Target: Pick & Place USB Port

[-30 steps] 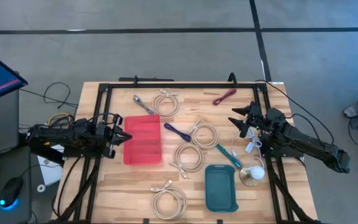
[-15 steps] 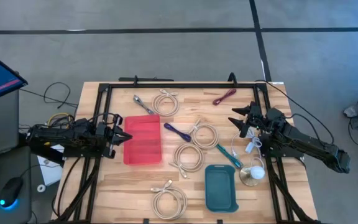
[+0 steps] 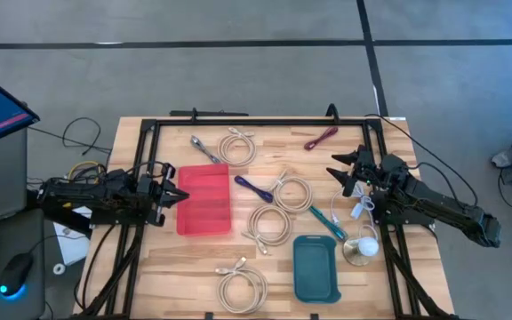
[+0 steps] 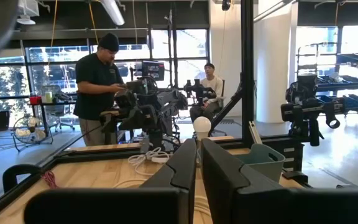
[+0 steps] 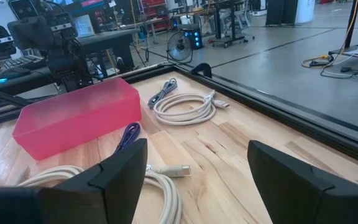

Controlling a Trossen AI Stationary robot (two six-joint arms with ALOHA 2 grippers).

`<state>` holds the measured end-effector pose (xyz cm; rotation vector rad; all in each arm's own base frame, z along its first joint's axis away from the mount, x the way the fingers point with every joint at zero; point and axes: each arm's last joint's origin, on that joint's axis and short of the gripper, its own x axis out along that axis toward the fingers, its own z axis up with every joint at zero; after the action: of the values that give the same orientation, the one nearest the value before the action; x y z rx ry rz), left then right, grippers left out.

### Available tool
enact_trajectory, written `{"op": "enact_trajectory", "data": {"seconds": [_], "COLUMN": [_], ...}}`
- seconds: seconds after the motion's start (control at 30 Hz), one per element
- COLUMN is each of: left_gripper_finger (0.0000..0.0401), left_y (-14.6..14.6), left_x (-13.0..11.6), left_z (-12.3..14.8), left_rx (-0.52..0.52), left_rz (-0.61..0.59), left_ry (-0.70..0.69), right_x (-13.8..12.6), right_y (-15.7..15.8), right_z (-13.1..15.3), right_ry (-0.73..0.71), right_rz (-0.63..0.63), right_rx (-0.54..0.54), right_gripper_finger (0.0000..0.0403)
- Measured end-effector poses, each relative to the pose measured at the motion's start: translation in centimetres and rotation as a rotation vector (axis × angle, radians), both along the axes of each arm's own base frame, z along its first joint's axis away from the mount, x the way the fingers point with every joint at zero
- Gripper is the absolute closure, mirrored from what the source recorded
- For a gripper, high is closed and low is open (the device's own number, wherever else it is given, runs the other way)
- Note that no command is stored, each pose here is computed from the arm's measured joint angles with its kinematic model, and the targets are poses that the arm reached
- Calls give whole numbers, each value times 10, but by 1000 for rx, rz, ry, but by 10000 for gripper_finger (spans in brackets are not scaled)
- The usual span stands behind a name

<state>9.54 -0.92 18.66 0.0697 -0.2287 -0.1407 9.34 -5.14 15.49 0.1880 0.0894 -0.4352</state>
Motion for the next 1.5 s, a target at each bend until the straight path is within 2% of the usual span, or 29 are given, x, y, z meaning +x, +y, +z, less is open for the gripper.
{"op": "enact_trajectory", "data": {"seconds": [0.1,0.3,0.87,1.03,1.33,1.4,1.5], "left_gripper_finger": [376,376,376,376,376,376,376], "left_y": [0,3,3,4,4,4,4], "left_x": [0,0,0,-1,-1,-1,-3], "left_z": [0,0,3,3,4,6,12], "left_rx": [-2,-27,-28,-34,-35,-36,-58], "left_rz": [9,118,106,126,126,126,123], "left_ry": [0,2,-28,-34,-42,-57,-125], "right_x": [0,0,0,0,0,0,0], "right_y": [0,0,0,0,0,0,-1], "right_z": [0,0,0,0,2,4,20], "right_ry": [0,0,-1,-23,-41,-72,-259], "right_rz": [0,0,0,-8,-7,-13,-35], "right_rx": [0,0,0,51,46,70,68], "right_gripper_finger": [133,133,133,133,133,133,133]}}
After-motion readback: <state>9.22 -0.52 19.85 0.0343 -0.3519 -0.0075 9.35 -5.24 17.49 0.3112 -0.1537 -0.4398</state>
